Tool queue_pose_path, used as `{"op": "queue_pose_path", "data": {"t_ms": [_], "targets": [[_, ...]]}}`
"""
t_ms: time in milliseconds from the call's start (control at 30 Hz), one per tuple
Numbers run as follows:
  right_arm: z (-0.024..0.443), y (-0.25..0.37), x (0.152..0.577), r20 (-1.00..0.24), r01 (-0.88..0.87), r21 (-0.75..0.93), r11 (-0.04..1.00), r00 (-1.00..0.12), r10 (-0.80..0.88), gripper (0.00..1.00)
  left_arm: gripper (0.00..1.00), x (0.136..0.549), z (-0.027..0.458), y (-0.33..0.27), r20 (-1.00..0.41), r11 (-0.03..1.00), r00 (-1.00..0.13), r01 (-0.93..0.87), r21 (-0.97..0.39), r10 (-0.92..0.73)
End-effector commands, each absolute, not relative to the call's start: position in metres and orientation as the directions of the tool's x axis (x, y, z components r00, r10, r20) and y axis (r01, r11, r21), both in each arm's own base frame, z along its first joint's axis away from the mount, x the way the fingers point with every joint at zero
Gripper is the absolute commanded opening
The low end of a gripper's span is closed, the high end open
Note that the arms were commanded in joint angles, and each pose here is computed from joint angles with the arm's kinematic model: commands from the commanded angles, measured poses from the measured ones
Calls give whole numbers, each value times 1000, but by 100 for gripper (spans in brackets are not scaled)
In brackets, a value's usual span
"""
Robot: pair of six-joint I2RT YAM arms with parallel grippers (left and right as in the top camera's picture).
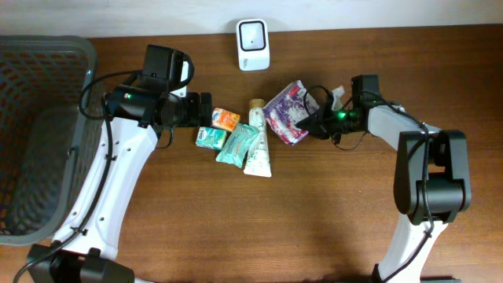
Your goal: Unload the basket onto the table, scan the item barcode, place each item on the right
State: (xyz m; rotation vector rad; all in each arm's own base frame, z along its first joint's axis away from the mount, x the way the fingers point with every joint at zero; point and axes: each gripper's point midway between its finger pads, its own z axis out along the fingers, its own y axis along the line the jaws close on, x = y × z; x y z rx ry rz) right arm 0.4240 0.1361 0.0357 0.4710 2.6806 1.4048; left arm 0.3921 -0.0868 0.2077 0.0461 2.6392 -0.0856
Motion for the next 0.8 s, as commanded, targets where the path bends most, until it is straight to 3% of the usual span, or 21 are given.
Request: {"op": "queue_pose_path", "data": {"t_ms": [0,33,67,100,133,267,400,433,467,500,600,767], "targets": [[75,150,414,-74,-11,867,498,-991,107,4,99,392,209,-86,-483,998,-875,51,-47,22],[73,140,404,-47,1,803,596,-997,65,4,99,392,209,-86,-483,998,-875,51,-47,22],[58,111,388,25,48,628,777,-999,42,4,99,392,209,-86,-483,998,-875,51,-47,22],[54,83,374,92,79,461,884,-995,41,4,99,392,209,-86,-483,998,-875,51,-47,22],[55,70,367,122,82,385,919,-992,37,4,99,392,209,-86,-483,998,-875,51,-47,22],[56,66,345,142,-105,364,925,-976,-166,4,99,392,209,-86,-483,998,-875,51,-47,22],[53,93,366,32,-194,362,912,-975,-220,12,99,392,209,-86,-483,998,-875,51,-47,22],[53,102,370,6,-224,358,906,-970,-243,31,99,392,209,-86,-483,998,-875,51,-47,22],[52,112,374,-9,-224,354,908,-972,-236,92,99,392,209,-86,-483,998,-875,51,-47,22],[53,116,376,-9,-202,354,913,-977,-212,99,99,392,209,-86,-483,998,-875,51,-47,22],[65,103,388,13,-44,362,931,-999,-52,99,99,392,209,-86,-483,998,-875,51,-47,22],[86,48,398,54,153,504,850,-988,146,99,99,392,209,-86,-483,998,-875,51,-47,22]]}}
